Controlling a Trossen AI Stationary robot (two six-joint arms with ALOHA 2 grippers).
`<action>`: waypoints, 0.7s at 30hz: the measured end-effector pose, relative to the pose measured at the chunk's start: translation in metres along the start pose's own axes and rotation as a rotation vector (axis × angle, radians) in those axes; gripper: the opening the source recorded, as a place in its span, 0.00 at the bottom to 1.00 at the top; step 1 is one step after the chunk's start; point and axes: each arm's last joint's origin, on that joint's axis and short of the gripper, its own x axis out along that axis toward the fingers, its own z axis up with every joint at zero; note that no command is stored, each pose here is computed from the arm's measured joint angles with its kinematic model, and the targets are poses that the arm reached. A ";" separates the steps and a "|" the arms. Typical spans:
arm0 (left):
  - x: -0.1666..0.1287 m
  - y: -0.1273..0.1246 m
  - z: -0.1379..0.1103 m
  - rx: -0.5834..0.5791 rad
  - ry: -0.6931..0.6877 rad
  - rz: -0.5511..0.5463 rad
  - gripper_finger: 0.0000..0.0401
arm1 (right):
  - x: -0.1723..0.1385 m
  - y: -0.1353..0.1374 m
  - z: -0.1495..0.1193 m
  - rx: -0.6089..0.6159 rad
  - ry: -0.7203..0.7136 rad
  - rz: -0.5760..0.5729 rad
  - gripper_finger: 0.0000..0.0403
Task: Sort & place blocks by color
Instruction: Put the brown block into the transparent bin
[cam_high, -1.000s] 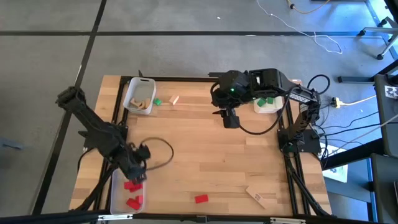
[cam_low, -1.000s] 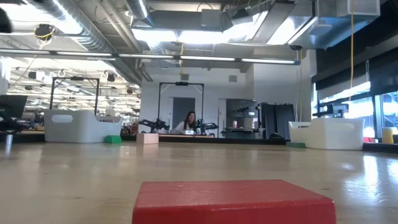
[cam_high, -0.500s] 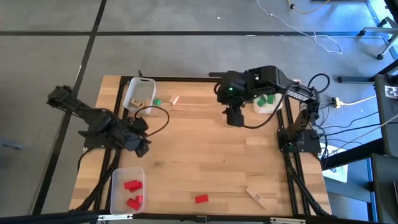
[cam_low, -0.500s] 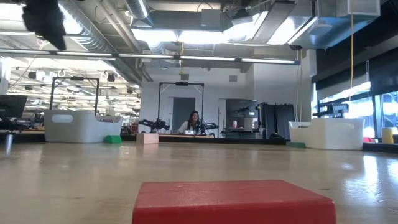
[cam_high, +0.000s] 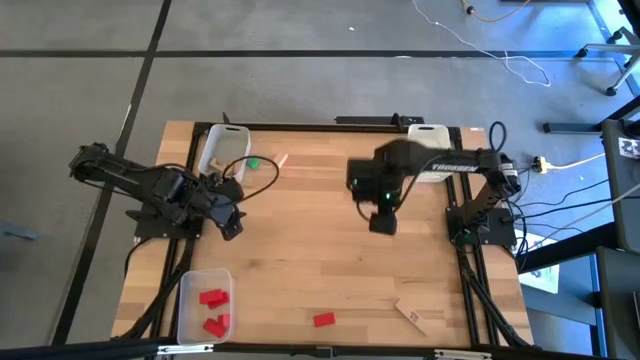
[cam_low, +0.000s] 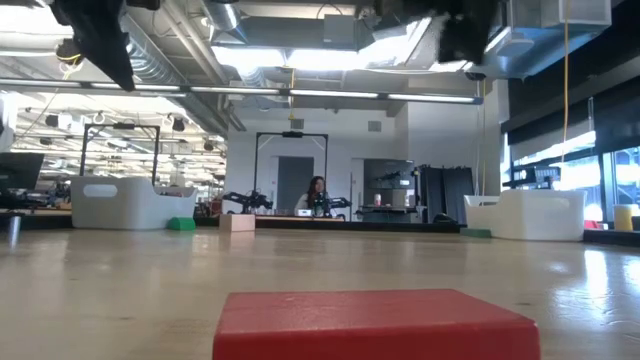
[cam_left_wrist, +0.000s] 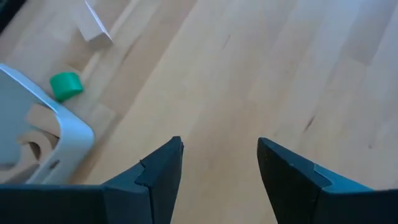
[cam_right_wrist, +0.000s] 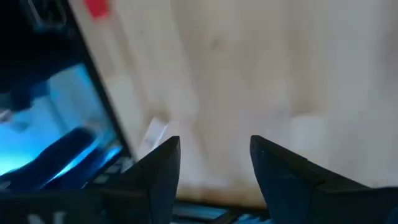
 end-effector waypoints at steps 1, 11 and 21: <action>0.001 0.001 0.001 0.008 0.000 0.007 0.50 | 0.011 0.001 -0.002 0.020 0.040 0.020 0.49; 0.005 0.012 0.009 0.112 0.009 0.046 0.50 | 0.111 0.018 -0.026 0.158 0.326 0.219 0.49; 0.008 0.017 0.011 0.220 0.064 -0.015 0.50 | 0.168 0.048 -0.053 0.389 0.401 0.165 0.49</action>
